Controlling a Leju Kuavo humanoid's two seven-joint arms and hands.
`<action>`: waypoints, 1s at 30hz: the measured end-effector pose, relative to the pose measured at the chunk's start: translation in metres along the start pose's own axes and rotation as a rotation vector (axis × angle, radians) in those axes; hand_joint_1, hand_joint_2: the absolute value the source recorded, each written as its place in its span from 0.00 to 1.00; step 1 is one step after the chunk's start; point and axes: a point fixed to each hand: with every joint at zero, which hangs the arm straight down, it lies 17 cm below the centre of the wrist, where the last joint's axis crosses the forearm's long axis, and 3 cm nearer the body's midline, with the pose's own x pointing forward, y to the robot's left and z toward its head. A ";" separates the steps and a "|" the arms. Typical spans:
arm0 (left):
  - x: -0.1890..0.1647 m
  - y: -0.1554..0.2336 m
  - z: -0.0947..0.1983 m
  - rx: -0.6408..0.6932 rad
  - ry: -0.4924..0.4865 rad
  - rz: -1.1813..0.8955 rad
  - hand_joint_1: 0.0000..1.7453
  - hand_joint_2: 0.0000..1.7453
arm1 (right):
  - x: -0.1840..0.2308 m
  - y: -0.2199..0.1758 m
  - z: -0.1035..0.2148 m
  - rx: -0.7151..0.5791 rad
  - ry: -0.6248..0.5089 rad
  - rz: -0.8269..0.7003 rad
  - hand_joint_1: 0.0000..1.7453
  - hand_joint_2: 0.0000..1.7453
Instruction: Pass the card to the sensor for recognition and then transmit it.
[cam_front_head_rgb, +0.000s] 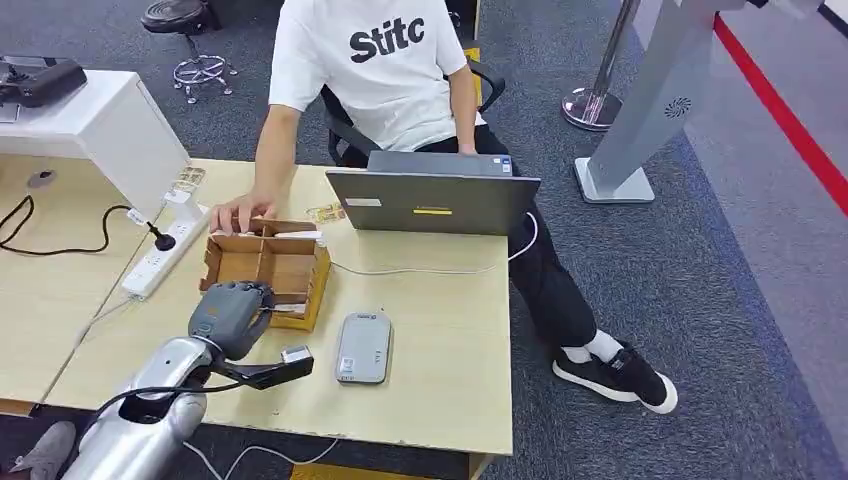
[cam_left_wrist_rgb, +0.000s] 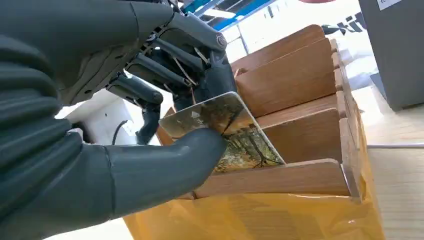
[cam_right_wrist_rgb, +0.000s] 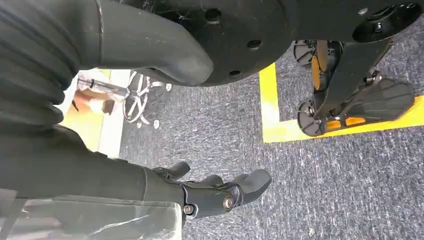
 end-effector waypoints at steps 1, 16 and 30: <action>-0.001 0.000 0.000 0.000 0.000 -0.002 1.00 1.00 | 0.000 0.000 0.000 0.000 0.000 0.000 0.00 1.00; -0.024 0.153 -0.026 0.392 0.046 0.045 1.00 1.00 | 0.000 -0.006 -0.001 -0.022 -0.002 0.003 0.00 1.00; -0.027 0.197 -0.021 0.498 0.050 0.049 1.00 1.00 | 0.000 -0.005 -0.001 -0.021 0.005 0.012 0.00 1.00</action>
